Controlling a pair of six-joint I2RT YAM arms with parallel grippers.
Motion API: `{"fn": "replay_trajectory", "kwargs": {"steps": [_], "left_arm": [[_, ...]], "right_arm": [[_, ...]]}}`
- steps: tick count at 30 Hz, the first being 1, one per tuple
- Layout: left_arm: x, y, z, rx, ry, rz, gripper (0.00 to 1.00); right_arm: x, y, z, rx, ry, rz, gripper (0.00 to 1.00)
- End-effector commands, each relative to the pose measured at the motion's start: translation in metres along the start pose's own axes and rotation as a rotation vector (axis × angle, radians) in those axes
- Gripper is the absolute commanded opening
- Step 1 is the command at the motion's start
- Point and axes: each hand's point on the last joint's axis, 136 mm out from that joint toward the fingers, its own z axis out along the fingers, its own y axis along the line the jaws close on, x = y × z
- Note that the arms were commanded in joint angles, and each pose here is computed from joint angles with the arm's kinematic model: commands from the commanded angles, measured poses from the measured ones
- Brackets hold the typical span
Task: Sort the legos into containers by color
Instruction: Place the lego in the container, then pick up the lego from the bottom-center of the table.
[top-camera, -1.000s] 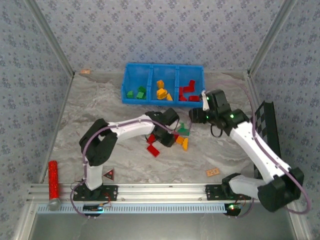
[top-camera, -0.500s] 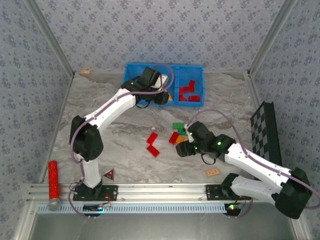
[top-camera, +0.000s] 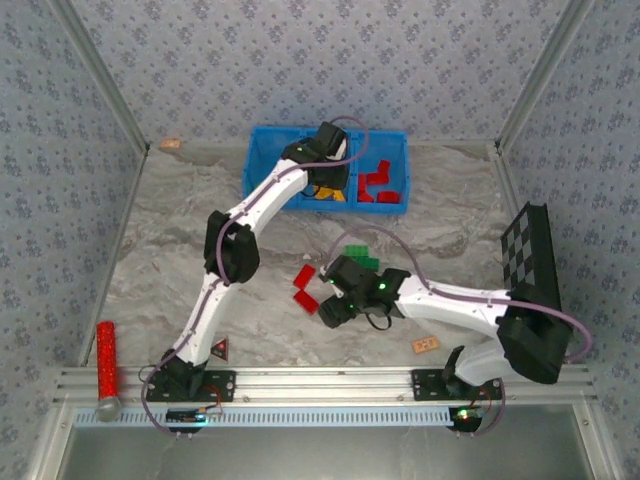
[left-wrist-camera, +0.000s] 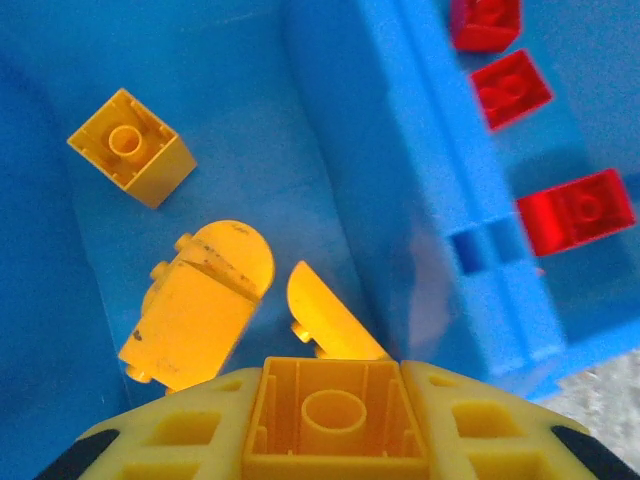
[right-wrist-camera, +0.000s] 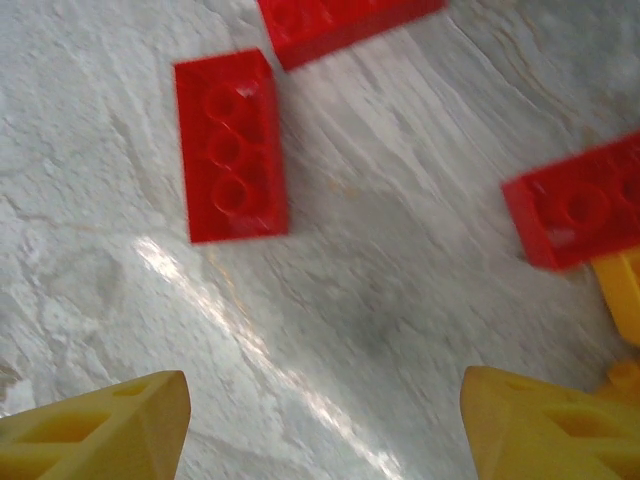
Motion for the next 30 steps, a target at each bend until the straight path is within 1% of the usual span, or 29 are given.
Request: {"fn": "replay_trajectory", "kwargs": {"steps": [1, 4, 7, 12, 18, 22, 26, 30], "left_arm": [[-0.004, 0.011, -0.006, -0.036, 0.006, -0.026, 0.19], [0.004, 0.011, 0.003, -0.036, 0.03, -0.032, 0.19], [0.012, 0.012, 0.012, -0.033, 0.055, -0.039, 0.23], [0.018, 0.01, 0.016, -0.023, 0.073, -0.043, 0.35], [0.009, 0.005, 0.002, 0.005, 0.05, -0.031, 0.48], [-0.003, -0.001, -0.016, 0.036, 0.015, -0.028, 0.53], [-0.021, -0.008, -0.048, 0.083, -0.036, -0.025, 0.55], [-0.039, -0.011, -0.09, 0.118, -0.096, -0.017, 0.56]], "right_arm": [[-0.026, 0.016, 0.006, -0.026, -0.047, -0.061, 0.74], [-0.032, 0.022, 0.016, -0.026, -0.03, -0.084, 0.75], [-0.038, 0.026, 0.025, -0.02, -0.01, -0.111, 0.76], [-0.038, 0.029, 0.039, -0.023, 0.028, -0.148, 0.76], [-0.034, 0.038, 0.05, -0.066, 0.067, -0.194, 0.76], [-0.033, 0.042, 0.058, -0.08, 0.087, -0.225, 0.76], [-0.031, 0.044, 0.066, -0.092, 0.103, -0.242, 0.75], [-0.028, 0.044, 0.074, -0.093, 0.124, -0.254, 0.67]]}}
